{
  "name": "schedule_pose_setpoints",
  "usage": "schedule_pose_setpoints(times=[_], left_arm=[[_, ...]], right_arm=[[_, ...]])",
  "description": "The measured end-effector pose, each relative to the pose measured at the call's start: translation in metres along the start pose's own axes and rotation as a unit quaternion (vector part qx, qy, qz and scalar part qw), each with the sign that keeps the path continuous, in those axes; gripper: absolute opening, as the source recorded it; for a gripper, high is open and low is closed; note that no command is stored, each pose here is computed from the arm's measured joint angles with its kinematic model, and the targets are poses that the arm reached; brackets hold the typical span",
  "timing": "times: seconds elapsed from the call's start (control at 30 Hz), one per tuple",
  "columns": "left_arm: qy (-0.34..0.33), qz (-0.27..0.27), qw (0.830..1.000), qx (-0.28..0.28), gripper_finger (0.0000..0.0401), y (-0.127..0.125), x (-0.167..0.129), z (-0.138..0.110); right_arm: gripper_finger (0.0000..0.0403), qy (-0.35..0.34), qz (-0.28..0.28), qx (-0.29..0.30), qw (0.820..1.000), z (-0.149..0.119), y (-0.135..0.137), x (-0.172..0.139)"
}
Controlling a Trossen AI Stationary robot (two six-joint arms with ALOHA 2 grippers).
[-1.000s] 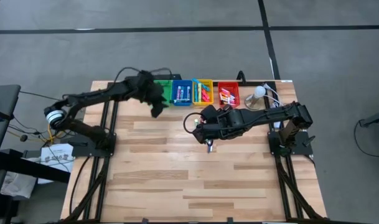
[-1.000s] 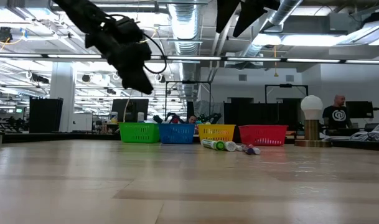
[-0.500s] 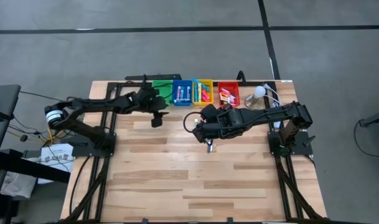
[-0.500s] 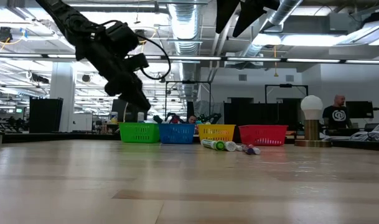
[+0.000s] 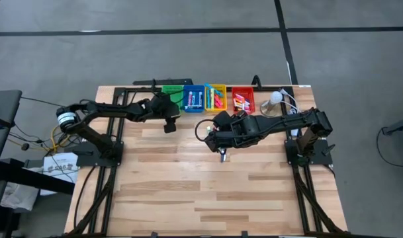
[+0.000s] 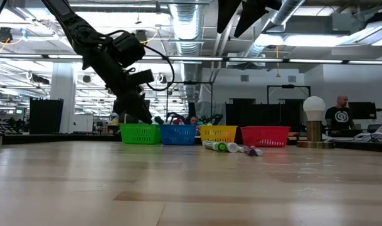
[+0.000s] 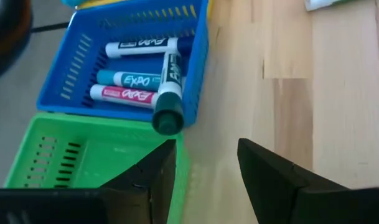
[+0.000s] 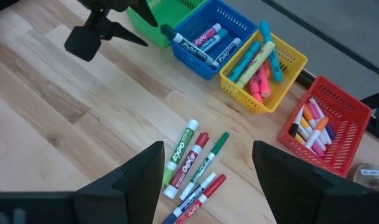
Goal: Pick & Place Markers
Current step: Put the dark green dry erase marker into the blue basket
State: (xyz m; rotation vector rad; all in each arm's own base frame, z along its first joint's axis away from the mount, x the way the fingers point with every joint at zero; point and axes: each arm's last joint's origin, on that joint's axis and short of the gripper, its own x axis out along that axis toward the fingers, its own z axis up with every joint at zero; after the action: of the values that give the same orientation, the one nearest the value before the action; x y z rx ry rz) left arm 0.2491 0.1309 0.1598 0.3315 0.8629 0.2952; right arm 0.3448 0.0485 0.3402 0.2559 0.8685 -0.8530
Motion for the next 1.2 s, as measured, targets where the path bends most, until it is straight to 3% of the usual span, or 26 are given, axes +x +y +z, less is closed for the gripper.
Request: schedule_pose_setpoints(times=[0.63,1.2], left_arm=[[-0.025,0.05,0.998,0.029,0.0173,0.007,0.0,0.007],[-0.04,0.081,0.996,0.012,0.0172,0.021,-0.001,0.005]], right_arm=[[0.0235,0.0,0.003,-0.002,1.0,-0.001,0.001,-0.001],[0.0235,0.0,0.002,-0.002,1.0,-0.001,0.001,-0.001]])
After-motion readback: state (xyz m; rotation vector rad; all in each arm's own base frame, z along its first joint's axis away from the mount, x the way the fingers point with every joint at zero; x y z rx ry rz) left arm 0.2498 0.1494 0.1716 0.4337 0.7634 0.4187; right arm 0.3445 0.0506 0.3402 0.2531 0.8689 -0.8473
